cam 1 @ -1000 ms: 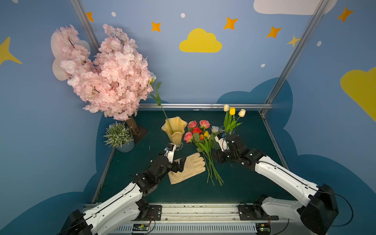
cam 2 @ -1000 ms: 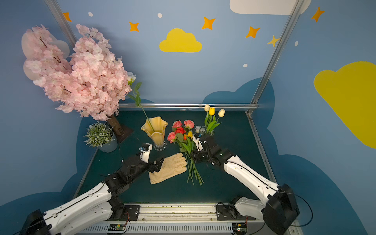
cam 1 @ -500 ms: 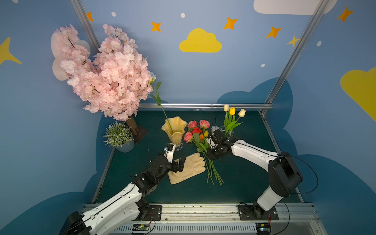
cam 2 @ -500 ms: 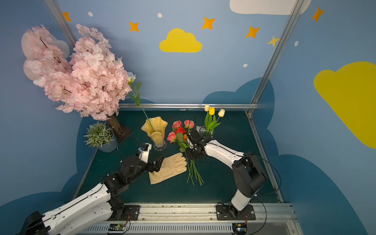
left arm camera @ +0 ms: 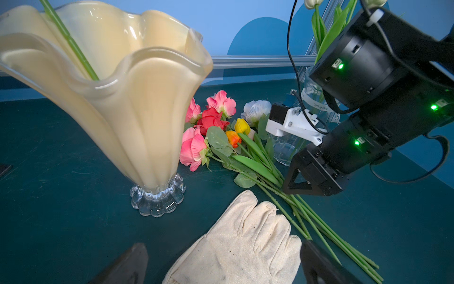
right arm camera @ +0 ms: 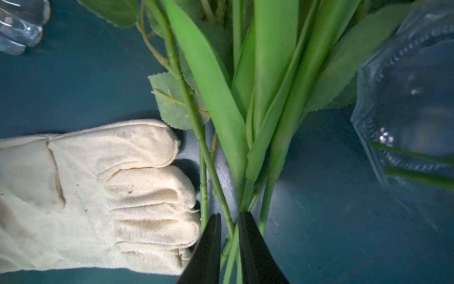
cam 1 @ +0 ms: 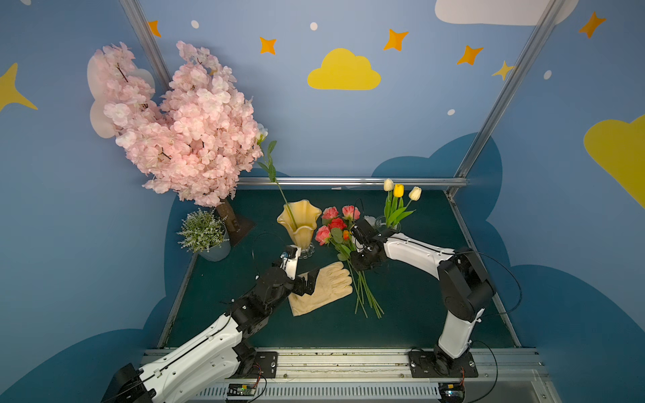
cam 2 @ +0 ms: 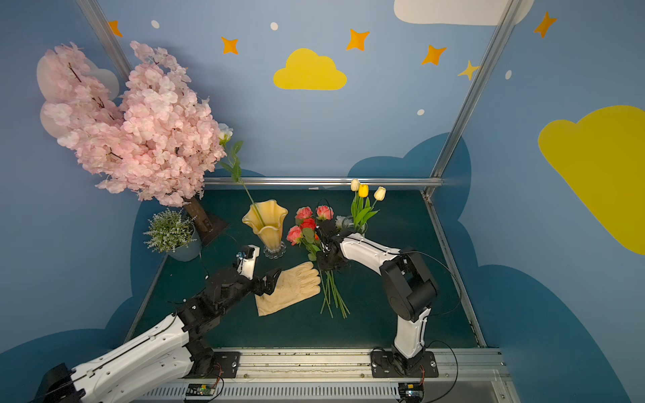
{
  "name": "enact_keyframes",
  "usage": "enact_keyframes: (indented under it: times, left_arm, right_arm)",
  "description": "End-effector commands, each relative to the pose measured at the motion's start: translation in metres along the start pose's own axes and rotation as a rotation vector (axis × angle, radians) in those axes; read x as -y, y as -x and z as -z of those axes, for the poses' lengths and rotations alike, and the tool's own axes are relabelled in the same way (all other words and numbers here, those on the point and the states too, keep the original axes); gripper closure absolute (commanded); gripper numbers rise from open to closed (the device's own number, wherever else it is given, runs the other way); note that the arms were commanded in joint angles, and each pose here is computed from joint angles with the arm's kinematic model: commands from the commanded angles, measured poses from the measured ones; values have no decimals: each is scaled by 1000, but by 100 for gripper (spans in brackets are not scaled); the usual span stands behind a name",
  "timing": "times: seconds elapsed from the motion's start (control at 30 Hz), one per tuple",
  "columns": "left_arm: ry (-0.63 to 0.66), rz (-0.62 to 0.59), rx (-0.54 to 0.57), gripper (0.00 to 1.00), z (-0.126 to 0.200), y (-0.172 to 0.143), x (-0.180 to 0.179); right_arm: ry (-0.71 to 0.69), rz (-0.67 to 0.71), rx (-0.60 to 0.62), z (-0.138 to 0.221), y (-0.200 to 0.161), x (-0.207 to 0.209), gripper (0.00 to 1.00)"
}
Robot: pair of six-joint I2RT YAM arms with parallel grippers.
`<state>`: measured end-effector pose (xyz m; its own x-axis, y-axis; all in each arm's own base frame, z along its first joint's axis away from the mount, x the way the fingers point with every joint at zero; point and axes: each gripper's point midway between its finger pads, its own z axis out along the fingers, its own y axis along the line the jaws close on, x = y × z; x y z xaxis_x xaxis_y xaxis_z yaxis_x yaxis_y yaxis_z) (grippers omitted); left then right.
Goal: Arrange the flowers in different vases according to their variety
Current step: Pick up the flower at the center of the board.
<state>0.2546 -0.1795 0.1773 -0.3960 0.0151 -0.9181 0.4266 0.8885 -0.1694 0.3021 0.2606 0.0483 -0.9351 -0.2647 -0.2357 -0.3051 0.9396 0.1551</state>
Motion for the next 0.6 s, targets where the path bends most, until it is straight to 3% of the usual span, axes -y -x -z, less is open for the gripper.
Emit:
enact_keyframes:
  times: [0.0,0.57]
  left_arm:
    - [-15,1,24,0,3,9,3]
    - [-20,-2,26,0,3,9,4]
  right_arm:
    - [-55,19,-21,-3,0,8,78]
    - [-91,41,-41,-4,2,13,76]
